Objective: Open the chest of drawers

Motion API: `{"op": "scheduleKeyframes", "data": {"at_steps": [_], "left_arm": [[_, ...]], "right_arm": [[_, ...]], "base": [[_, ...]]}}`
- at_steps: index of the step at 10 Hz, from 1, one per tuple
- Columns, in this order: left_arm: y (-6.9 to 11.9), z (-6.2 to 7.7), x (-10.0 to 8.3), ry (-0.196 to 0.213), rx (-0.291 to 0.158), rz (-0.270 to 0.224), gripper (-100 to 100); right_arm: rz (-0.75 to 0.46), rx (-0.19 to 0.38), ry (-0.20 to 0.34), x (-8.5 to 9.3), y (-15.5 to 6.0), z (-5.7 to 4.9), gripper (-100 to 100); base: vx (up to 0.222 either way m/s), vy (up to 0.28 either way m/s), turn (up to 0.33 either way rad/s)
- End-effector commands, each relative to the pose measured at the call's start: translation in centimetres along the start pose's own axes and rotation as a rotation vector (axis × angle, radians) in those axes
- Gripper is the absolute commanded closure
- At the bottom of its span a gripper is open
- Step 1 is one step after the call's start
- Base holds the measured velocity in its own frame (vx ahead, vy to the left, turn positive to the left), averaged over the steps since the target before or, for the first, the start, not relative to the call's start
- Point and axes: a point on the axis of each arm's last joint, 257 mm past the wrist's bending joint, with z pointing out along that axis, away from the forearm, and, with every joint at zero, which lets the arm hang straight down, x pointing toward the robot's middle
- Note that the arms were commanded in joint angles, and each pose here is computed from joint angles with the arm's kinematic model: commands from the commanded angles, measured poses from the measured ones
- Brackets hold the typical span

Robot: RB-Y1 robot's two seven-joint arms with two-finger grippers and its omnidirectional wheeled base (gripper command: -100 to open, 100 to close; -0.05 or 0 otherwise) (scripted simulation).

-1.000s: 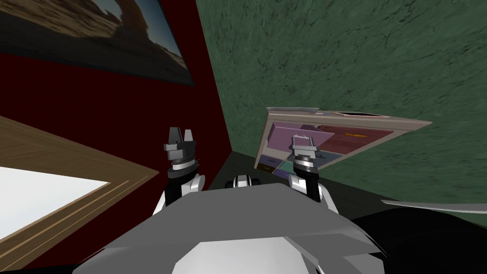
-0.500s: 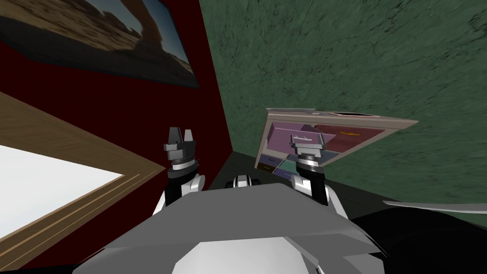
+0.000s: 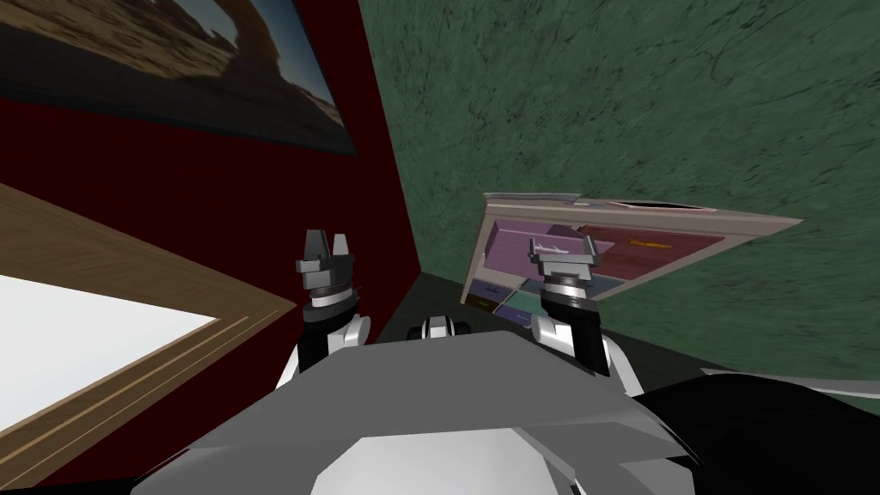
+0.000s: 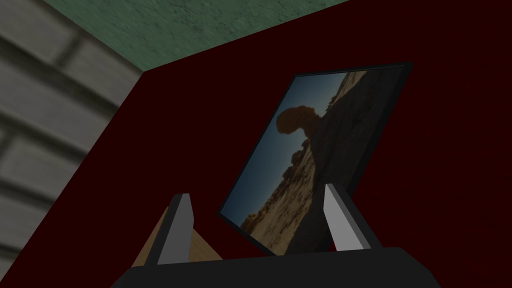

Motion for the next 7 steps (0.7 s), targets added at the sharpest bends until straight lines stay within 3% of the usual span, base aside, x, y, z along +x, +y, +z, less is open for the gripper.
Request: {"op": "scheduleKeyframes", "data": {"at_steps": [1, 2, 7], "left_arm": [[0.00, 0.00, 0.00, 0.000, 0.000, 0.000, 0], [0.00, 0.00, 0.00, 0.000, 0.000, 0.000, 0], [0.00, 0.00, 0.00, 0.000, 0.000, 0.000, 0]], "right_arm": [[-0.002, 0.003, -0.006, -0.52, -0.21, -0.02, -100], [-0.002, 0.003, -0.007, -0.59, -0.24, -0.02, 0], [-0.002, 0.003, -0.007, -0.58, -0.24, -0.02, 0]], "base": [[0.000, 0.000, 0.000], [0.000, 0.000, 0.000], [0.000, 0.000, 0.000]]}}
